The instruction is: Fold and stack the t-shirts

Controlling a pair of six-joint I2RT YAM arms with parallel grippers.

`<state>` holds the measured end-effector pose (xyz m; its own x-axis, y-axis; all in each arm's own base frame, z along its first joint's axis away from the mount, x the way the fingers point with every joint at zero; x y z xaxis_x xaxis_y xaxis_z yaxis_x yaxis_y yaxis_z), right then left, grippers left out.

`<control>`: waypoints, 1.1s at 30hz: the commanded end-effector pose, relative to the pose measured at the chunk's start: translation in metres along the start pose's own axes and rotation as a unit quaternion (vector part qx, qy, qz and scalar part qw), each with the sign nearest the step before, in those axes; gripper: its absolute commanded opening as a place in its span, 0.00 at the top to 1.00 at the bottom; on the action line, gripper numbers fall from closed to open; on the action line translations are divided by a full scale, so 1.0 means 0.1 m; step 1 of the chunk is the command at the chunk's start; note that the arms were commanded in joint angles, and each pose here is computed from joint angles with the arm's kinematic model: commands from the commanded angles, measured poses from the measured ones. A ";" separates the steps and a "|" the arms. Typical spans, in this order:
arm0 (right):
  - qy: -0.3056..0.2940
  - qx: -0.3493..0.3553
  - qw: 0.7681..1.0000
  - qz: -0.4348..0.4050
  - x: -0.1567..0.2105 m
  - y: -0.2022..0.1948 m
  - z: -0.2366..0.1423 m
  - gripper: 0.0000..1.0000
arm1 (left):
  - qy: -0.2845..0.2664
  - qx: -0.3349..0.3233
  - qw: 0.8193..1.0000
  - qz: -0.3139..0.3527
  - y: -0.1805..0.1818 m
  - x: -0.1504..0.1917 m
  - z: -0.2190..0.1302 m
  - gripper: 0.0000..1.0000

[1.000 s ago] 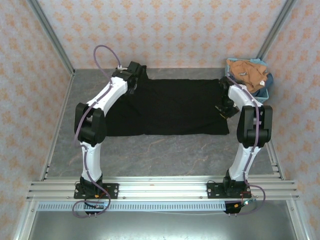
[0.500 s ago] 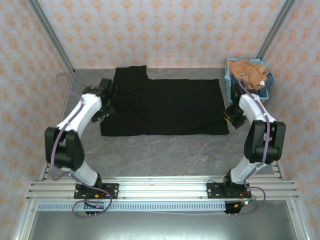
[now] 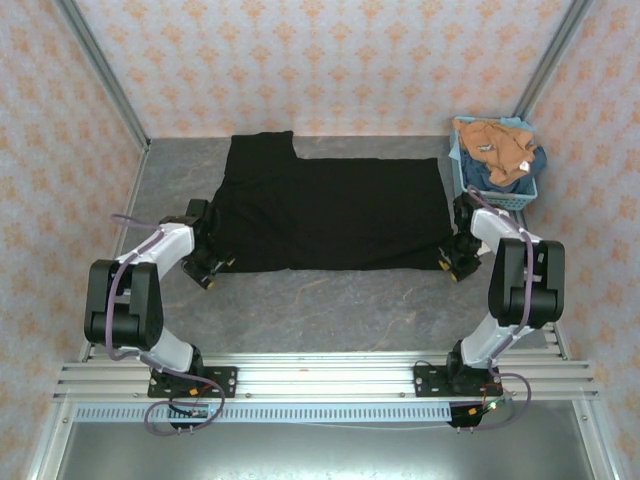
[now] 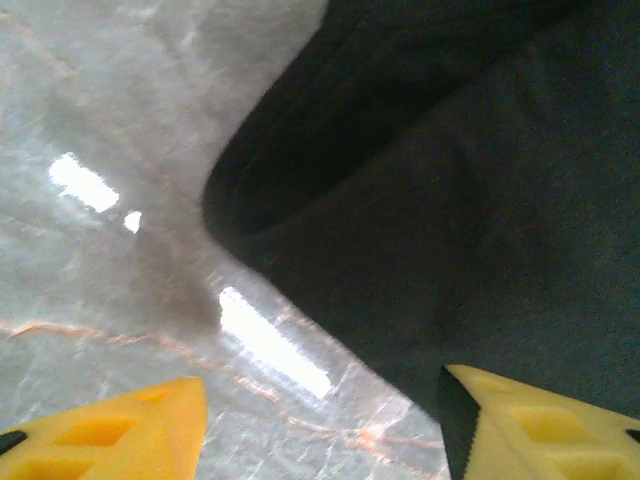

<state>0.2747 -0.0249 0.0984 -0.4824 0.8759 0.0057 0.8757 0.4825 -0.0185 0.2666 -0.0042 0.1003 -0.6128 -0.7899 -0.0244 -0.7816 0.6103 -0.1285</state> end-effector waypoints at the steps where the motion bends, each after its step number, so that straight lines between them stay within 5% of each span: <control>1: -0.006 0.001 1.000 0.012 -0.06 0.00 0.08 0.70 | -0.003 0.014 1.000 -0.015 -0.08 -0.07 0.11 0.41; 24: -0.015 -0.002 1.000 -0.020 -0.20 0.17 0.14 0.74 | -0.055 -0.036 0.998 -0.002 -0.14 -0.31 0.19 0.55; 33: -0.017 -0.005 1.000 -0.022 -0.25 0.25 0.27 1.00 | -0.079 -0.094 0.992 -0.005 -0.14 -0.47 0.34 0.72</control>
<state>0.3044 -0.0288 0.0872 -0.5227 0.8525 -0.0013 0.8525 0.5227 0.0083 0.3015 0.0065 0.0838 -0.6038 -0.7934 -0.0767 -0.7946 0.6068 -0.0213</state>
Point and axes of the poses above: each hand's point on the last joint's axis, 136 mm out from that joint toward the fingers, its own z axis out along the fingers, its own y axis along the line the jaws close on, x = y × z, the point moved 7 cm from there along -z, back along the fingers, and after that the axes turned 3 degrees about z, right-handed, at the moved point
